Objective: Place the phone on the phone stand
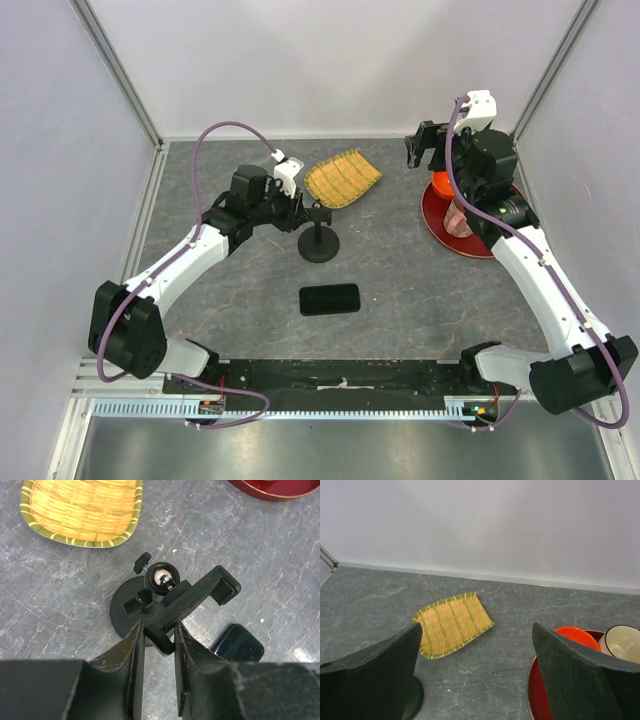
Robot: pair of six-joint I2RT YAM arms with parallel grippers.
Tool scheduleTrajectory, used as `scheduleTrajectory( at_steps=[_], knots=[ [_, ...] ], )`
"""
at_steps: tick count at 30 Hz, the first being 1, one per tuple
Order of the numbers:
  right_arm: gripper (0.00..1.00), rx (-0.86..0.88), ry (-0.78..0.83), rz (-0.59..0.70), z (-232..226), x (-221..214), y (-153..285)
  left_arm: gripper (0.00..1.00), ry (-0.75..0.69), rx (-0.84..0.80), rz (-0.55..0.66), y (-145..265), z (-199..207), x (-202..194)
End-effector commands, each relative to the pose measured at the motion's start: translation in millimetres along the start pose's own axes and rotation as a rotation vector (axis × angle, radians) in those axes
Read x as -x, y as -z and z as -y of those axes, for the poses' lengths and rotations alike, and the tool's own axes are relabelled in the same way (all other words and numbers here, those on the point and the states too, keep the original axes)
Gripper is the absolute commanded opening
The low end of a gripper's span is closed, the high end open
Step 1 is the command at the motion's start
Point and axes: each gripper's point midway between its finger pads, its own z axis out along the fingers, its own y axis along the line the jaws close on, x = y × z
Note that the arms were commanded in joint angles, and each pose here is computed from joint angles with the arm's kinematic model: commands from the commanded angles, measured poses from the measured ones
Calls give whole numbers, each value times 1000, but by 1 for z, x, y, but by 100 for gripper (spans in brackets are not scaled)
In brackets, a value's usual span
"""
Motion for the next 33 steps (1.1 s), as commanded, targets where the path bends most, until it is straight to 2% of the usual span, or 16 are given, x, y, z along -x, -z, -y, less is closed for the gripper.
scheduleTrajectory(
  at_steps=[1, 10, 16, 21, 24, 29, 33],
  knots=[
    [98, 19, 5, 8, -3, 4, -4, 2, -131, -91, 35, 9, 18, 6],
    [98, 110, 28, -61, -19, -7, -10, 2, -230, -120, 0, 13, 49, -9],
    [98, 132, 0, -83, -23, -11, 10, 2, -245, -109, -17, 15, 61, -9],
    [98, 217, -12, -123, -46, -26, 36, 2, -232, -80, -29, 14, 62, -7],
    [98, 259, -26, -172, -60, -48, 58, 2, -190, -103, -28, 13, 68, -3],
    [98, 314, -60, -346, -83, -120, 95, 2, -135, -115, -47, 15, 87, -2],
    [98, 337, -83, -486, -95, -178, 122, 2, -89, -198, -49, 22, 107, -7]
  ],
)
